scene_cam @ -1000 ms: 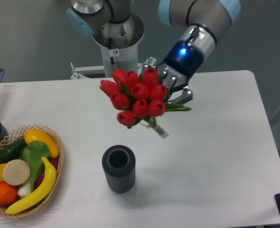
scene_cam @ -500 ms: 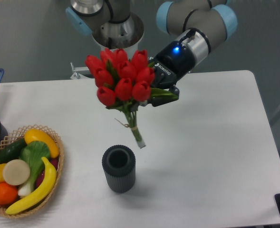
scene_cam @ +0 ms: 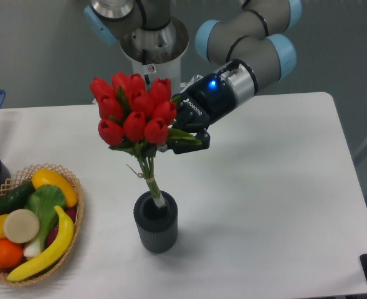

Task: Insert the flowers into the vase
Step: 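Lower the tulip stems into the grey vase opening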

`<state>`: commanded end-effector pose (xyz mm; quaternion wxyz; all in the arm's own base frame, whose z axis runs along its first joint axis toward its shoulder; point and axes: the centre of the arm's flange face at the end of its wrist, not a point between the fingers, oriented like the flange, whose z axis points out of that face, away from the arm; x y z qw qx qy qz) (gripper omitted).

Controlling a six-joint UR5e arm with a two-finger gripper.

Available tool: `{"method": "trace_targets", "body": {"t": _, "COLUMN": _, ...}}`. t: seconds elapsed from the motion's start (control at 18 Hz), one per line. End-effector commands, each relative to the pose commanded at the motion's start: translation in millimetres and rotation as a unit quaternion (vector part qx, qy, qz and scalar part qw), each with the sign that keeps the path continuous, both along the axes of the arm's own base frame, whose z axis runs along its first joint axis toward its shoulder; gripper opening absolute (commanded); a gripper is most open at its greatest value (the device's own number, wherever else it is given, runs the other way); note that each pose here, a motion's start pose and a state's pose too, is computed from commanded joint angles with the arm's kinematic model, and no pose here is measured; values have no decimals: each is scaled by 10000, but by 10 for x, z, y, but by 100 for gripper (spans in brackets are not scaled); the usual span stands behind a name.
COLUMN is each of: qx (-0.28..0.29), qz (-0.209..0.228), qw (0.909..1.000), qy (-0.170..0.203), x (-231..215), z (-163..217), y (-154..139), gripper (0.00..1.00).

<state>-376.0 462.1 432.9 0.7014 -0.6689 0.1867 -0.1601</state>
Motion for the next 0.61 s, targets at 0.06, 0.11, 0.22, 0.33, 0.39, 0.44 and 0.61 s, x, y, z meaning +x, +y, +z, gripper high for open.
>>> {"method": "trace_targets", "body": {"t": 0.06, "qx": -11, "qz": 5, "qw": 10000, "qy": -37, "x": -14, "z": -37, "y": -2, "gripper": 37}}
{"method": "trace_targets", "body": {"t": 0.11, "qx": -15, "qz": 13, "qw": 10000, "qy": -44, "x": -19, "z": -44, "y": -9, "gripper": 37}}
{"method": "trace_targets", "body": {"t": 0.22, "qx": -58, "qz": 19, "qw": 9999, "qy": -142, "x": -5, "z": -132, "y": -26, "gripper": 37}}
{"method": "trace_targets", "body": {"t": 0.33, "qx": -82, "qz": 28, "qw": 9998, "qy": -173, "x": -20, "z": -168, "y": -27, "gripper": 37}}
{"method": "trace_targets", "body": {"t": 0.39, "qx": -90, "qz": 28, "qw": 9998, "qy": -187, "x": -27, "z": -185, "y": -24, "gripper": 37}}
{"method": "trace_targets", "body": {"t": 0.44, "qx": -93, "qz": 36, "qw": 9998, "qy": -194, "x": -34, "z": -185, "y": -29, "gripper": 37}}
{"method": "trace_targets", "body": {"t": 0.61, "qx": -146, "qz": 36, "qw": 9995, "qy": -295, "x": -29, "z": -294, "y": -32, "gripper": 37}}
